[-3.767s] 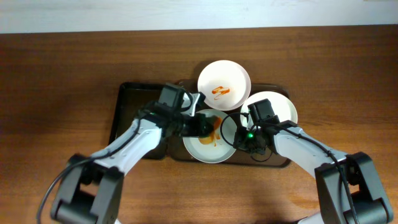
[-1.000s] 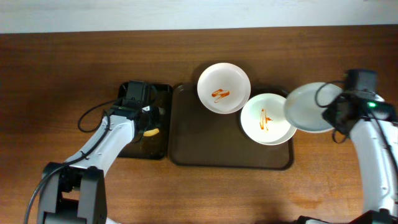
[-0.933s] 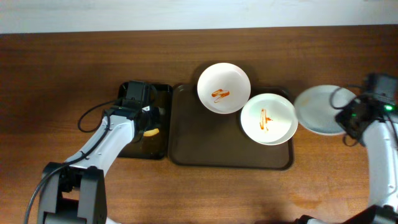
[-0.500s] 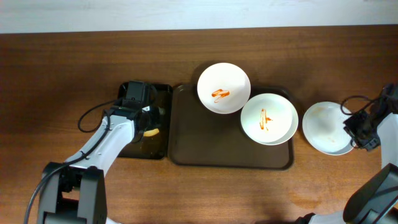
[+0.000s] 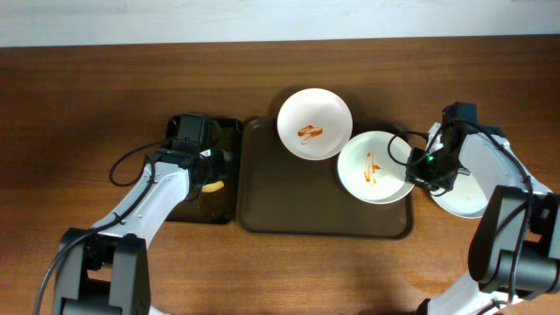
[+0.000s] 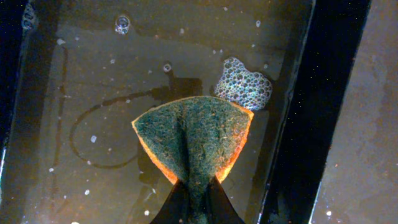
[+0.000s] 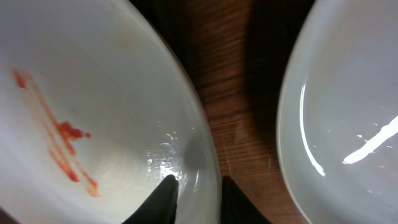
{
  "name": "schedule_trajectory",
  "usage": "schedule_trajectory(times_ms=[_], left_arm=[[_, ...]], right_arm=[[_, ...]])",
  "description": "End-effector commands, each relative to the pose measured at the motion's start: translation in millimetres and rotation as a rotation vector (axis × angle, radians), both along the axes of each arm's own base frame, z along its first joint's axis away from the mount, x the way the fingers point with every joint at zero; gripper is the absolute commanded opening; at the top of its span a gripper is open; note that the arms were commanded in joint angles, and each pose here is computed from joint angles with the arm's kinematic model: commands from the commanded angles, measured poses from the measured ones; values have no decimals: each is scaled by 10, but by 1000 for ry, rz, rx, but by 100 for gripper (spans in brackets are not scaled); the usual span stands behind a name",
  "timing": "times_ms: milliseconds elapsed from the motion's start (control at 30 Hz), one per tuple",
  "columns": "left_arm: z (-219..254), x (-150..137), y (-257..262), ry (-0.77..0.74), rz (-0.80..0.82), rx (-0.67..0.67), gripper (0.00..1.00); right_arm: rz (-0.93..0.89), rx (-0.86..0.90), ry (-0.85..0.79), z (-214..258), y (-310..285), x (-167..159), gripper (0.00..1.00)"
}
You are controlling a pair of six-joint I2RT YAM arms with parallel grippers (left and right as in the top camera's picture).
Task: Clean dirty plates on tray and stack at the side
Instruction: 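Grasp the lower-left sauce plate rim with the right gripper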
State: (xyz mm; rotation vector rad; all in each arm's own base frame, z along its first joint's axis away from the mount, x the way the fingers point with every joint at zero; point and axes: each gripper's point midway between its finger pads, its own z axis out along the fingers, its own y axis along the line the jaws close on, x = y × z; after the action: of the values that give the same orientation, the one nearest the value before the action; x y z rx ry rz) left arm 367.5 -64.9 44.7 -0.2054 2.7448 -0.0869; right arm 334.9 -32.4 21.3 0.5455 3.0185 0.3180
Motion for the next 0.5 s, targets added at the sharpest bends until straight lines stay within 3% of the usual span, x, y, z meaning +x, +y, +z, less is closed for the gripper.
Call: schedule_trajectory(times_ms=[0,133,300,400,467], left_arm=[[-52,-13,29,14,-7,8,0],[-53,-18,-4,17,-15,-10,0],[-48,-20,-65,17,-44,-36,0],[79,-2,-244,-14,-119,-120,0],[368,18,-631,-90,-256,-288,0]], right_arm=[[3,-3,33,-37,21,-66,8],[19,15,124,-30,114,-285,4],[172,41,194,-2,673,-457,4],[224,23,191,-11,1009,-472,4],[261,17,169,-18,1192,-452,4]])
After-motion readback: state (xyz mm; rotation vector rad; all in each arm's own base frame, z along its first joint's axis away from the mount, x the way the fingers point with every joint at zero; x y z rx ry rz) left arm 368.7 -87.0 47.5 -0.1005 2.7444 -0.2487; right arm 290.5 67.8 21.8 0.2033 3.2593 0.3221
